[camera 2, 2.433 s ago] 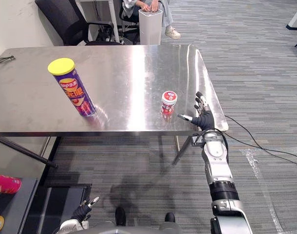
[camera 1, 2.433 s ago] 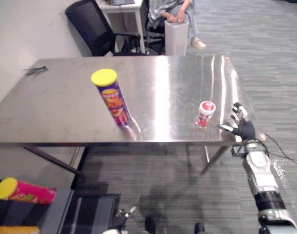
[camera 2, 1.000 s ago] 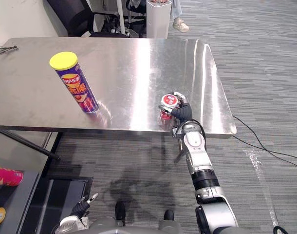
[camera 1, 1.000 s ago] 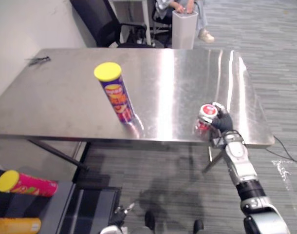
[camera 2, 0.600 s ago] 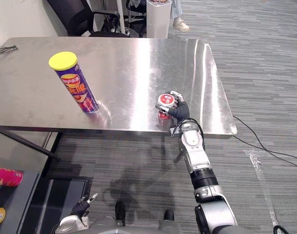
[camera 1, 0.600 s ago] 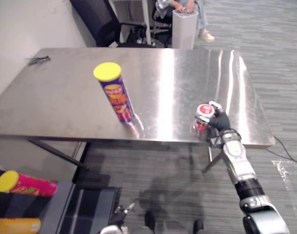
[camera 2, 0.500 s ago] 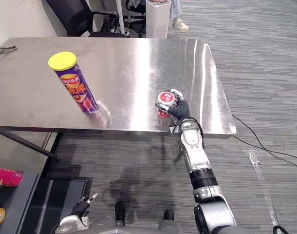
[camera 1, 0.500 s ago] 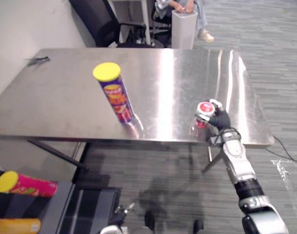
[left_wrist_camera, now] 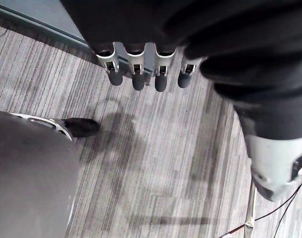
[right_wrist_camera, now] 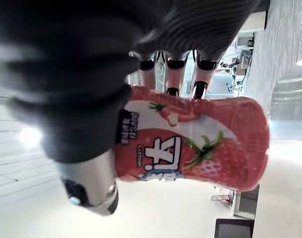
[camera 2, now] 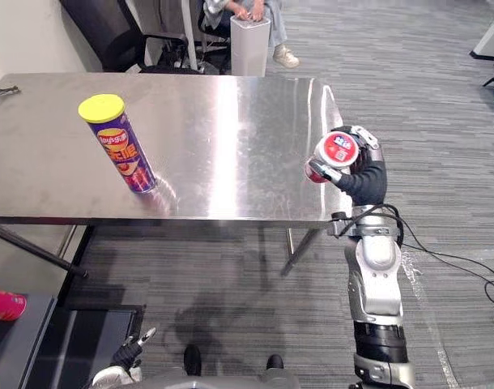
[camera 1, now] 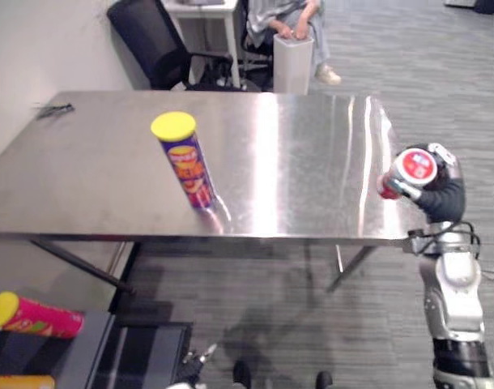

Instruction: Put the gum and the chips on the shelf.

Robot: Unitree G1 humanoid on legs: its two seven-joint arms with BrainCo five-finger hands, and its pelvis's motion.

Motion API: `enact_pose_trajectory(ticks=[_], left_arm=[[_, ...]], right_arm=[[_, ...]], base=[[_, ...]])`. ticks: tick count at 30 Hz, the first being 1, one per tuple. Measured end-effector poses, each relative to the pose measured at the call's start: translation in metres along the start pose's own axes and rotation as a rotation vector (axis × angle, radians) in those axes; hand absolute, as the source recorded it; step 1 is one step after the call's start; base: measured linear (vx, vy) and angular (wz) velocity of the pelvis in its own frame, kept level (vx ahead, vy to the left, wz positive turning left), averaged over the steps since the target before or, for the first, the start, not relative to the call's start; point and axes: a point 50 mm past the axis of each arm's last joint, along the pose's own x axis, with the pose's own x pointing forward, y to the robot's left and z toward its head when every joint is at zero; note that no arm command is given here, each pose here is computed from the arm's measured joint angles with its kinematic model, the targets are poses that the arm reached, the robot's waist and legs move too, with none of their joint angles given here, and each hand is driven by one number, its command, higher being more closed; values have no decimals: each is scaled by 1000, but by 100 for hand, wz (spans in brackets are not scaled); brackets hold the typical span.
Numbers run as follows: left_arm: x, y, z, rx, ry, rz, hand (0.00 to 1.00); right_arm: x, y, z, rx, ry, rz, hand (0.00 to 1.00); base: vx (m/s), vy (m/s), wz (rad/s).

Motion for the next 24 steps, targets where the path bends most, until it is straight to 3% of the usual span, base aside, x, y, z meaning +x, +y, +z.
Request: enact_pose_trajectory(ticks=[13,16,20,24], left_arm=[[-2,5,-5,19,16,-11,0],[-1,5,-4,24,22,-14,0],[1,0,4,23,2,-26,0],[3,2,11,5,-12,-23,0]], right_arm=[[-27,-22,0,-9,42,-86,100],[-23,-9,-1,48,25,-88,100],[2,29,5,156,-44,21,100],[11,25,11,155,-79,4,100]], base=[[-64,-10,21],[-51,-48,69],[-142,-101,107],[-227,-129,148]])
